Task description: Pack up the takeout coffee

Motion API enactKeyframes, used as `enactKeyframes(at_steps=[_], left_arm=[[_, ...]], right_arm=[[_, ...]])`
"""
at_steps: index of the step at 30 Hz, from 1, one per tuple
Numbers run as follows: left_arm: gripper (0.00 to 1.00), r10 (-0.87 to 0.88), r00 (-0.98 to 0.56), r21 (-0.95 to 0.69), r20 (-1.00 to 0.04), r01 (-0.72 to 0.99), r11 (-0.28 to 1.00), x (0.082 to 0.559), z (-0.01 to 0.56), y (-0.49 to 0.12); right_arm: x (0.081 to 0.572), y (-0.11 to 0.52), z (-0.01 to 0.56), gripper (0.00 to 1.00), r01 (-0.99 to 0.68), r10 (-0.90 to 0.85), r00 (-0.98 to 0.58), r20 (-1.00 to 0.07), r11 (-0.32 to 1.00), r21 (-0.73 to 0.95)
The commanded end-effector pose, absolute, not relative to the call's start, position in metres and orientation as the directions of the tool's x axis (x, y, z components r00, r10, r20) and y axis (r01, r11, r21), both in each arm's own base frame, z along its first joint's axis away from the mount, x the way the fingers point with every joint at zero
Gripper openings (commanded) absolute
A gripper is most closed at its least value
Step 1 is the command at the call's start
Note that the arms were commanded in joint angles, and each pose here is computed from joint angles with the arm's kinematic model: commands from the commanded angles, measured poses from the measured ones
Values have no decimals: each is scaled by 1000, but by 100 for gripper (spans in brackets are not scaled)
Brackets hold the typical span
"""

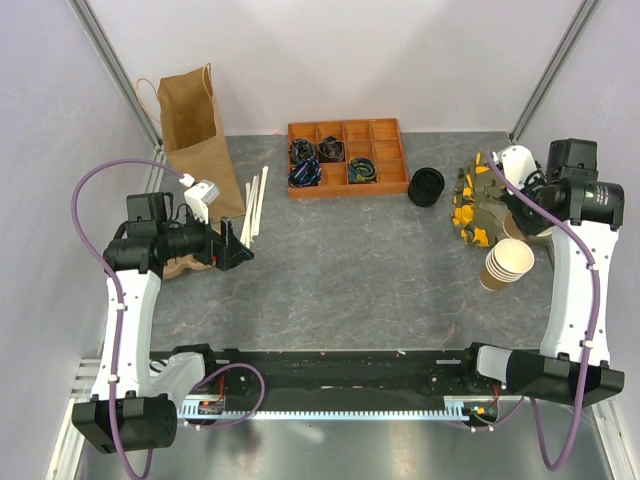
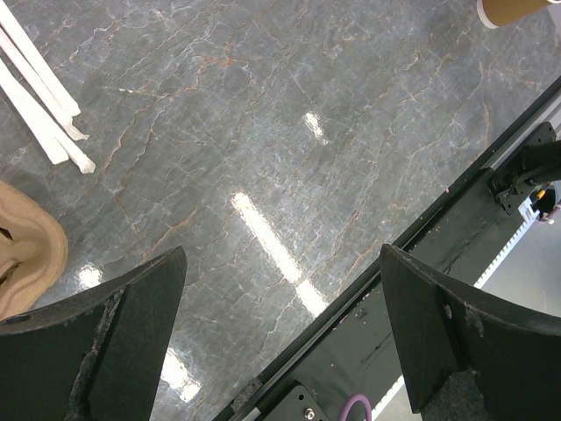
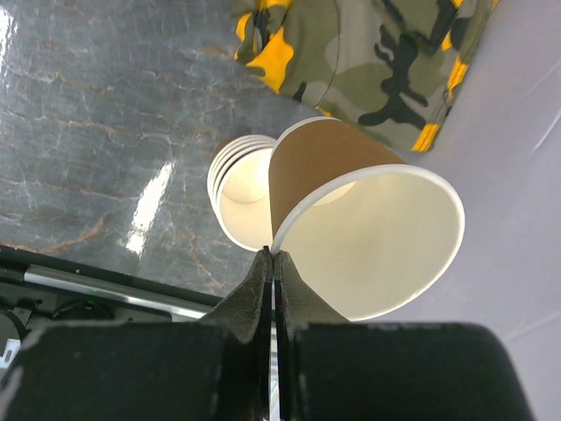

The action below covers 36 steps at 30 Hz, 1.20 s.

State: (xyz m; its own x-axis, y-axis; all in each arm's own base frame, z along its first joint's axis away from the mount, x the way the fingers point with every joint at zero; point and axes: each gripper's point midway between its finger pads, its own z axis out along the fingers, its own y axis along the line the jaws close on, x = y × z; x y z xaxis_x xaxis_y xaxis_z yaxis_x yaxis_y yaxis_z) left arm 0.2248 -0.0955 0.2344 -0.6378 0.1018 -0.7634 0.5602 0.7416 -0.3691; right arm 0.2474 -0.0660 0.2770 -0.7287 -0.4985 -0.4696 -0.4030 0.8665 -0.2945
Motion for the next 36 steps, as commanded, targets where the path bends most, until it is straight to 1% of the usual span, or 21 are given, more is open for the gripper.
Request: enactKeyframes(at_steps=[1, 3, 6, 9, 11, 13, 17, 19, 20, 22, 26, 28, 30, 33, 36], left_arm=[[98, 89, -615, -370, -783, 576, 729, 227, 242, -99], [98, 90, -613, -368, -785, 579, 728, 226, 242, -99], [98, 89, -614, -376, -784, 584, 719, 226, 241, -101], [99, 86, -613, -378, -785, 585, 717, 227, 244, -101], [100, 88, -609, -374, -789, 588, 718, 227, 246, -101], [100, 85, -607, -371, -790, 585, 721, 226, 247, -101], [100, 84, -601, -368, -794, 587, 721, 226, 245, -101], [100, 79, -606, -381, -791, 589, 713, 229, 245, -103], [100, 73, -606, -389, -792, 593, 705, 228, 248, -104], [100, 63, -594, -376, -802, 583, 720, 234, 255, -102], [100, -18, -567, -350, -824, 484, 802, 248, 272, -89], [100, -25, -524, -331, -851, 499, 801, 251, 277, -90], [100, -36, -473, -310, -880, 517, 798, 250, 282, -92], [100, -38, -442, -290, -896, 519, 804, 248, 290, -91], [100, 0, -441, -262, -897, 533, 805, 242, 291, -90]], right_arm=[[228, -55, 285, 0, -430, -497, -742, -451, 868, -248], [228, -52, 288, 0, -432, -500, -732, -462, 866, -253], [233, -40, 300, 0, -443, -503, -698, -509, 862, -246], [239, -19, 305, 0, -481, -505, -668, -547, 853, -201], [246, -1, 305, 0, -526, -514, -642, -569, 835, -160], [258, 12, 308, 0, -536, -502, -629, -594, 833, -136], [276, 59, 307, 0, -619, -547, -580, -604, 777, -109], [285, 75, 308, 0, -632, -560, -561, -610, 765, -121], [284, 91, 307, 0, -667, -590, -531, -607, 734, -130], [288, 100, 300, 0, -686, -617, -518, -592, 714, -144], [286, 129, 282, 0, -752, -685, -469, -557, 641, -155], [284, 148, 268, 0, -793, -735, -438, -518, 587, -162], [285, 162, 262, 0, -818, -762, -408, -503, 550, -170], [282, 193, 249, 0, -863, -805, -344, -483, 474, -176], [284, 227, 228, 0, -897, -838, -269, -475, 398, -194]])
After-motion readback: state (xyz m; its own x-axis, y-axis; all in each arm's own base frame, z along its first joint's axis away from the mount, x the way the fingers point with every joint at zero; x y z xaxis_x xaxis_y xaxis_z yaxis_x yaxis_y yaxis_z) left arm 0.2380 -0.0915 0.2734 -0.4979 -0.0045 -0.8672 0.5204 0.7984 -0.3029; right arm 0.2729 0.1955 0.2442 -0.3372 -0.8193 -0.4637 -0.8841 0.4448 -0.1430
